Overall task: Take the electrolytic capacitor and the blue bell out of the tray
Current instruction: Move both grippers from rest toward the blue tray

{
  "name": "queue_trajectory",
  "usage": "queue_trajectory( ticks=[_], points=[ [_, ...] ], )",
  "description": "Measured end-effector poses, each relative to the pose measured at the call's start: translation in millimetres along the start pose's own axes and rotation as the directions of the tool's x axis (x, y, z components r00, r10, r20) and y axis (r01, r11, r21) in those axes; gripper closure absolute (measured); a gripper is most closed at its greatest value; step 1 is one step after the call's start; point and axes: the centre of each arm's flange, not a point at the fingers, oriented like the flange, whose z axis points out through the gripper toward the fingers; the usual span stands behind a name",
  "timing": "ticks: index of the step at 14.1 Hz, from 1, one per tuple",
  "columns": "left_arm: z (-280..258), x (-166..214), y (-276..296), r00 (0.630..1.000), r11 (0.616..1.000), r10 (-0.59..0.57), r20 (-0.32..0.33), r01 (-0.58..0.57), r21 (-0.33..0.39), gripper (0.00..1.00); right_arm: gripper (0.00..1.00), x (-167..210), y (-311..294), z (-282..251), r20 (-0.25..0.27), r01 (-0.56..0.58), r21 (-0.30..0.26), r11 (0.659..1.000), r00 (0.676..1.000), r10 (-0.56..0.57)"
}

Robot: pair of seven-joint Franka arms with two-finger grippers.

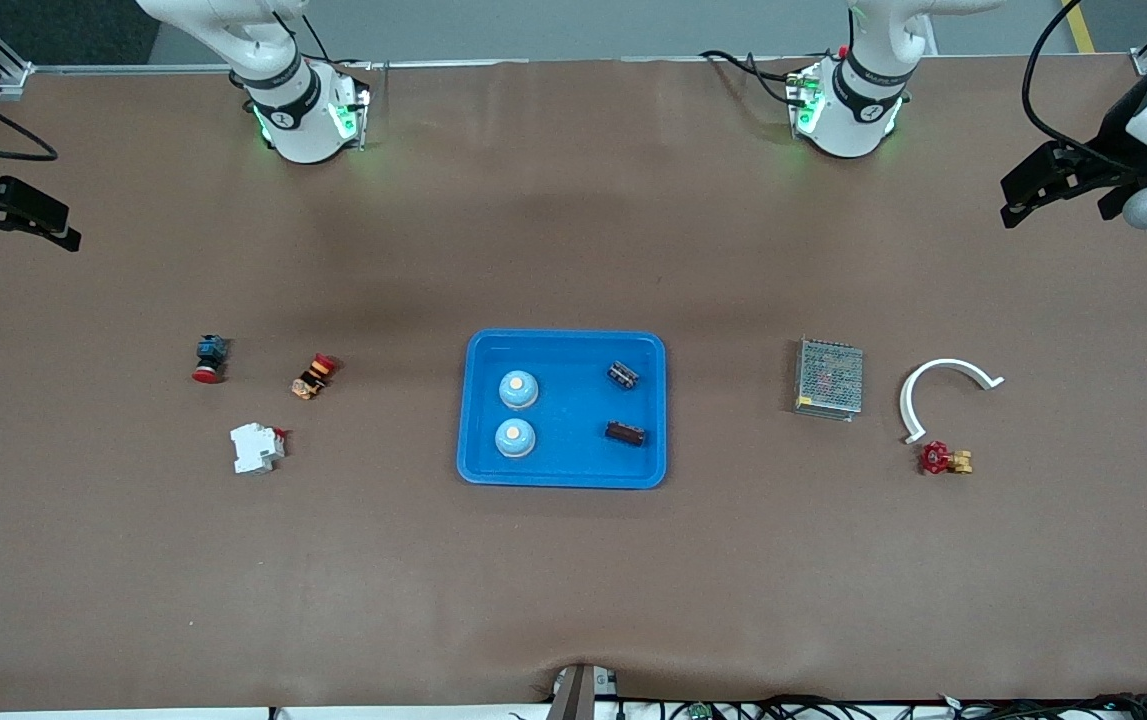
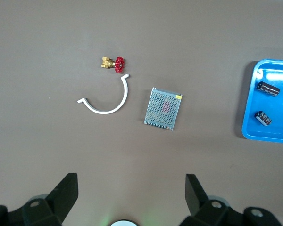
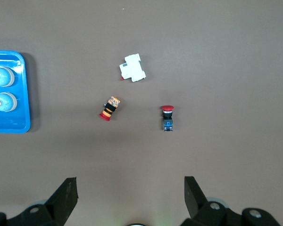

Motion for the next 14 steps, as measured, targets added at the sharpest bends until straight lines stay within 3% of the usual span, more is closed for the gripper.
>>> queue_trajectory(
  ticks=[14],
  points=[
    [11.2,-0.3,24.0,0.999,1.000,0.028,0.027,-0.028,-0.001,0.00,0.00,1.2,-20.2,-1.2,-0.004,0.028,-0.003,1.000,1.000,-0.028]
  ],
)
